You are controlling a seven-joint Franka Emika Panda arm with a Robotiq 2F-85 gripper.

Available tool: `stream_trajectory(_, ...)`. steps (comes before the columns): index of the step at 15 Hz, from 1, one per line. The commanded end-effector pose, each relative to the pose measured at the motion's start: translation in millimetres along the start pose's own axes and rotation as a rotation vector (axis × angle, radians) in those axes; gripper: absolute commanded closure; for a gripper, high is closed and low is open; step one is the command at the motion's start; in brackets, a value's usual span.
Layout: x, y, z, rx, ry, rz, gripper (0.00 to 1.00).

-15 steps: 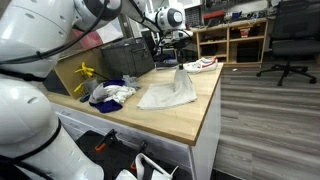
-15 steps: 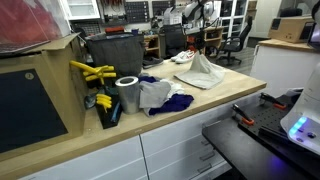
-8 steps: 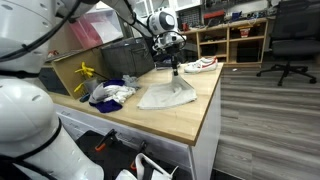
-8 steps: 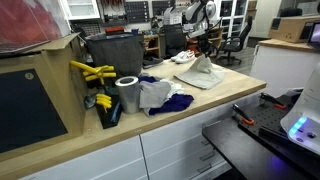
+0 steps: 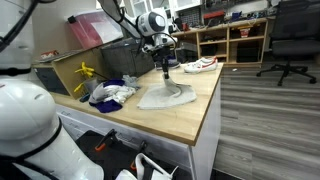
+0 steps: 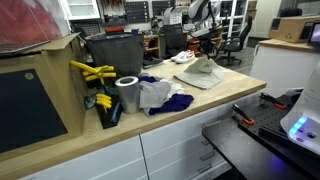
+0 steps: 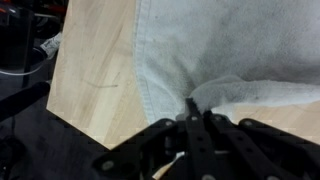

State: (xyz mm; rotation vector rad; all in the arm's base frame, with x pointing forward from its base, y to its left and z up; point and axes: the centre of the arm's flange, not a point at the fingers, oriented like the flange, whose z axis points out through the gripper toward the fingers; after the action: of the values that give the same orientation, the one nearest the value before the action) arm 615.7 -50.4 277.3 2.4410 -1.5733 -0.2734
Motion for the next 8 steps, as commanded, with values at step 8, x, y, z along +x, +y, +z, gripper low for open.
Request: stream_trajectory(8, -50.4, -12.8, 6.4, 0.081, -0.036, 0.231, 0.99)
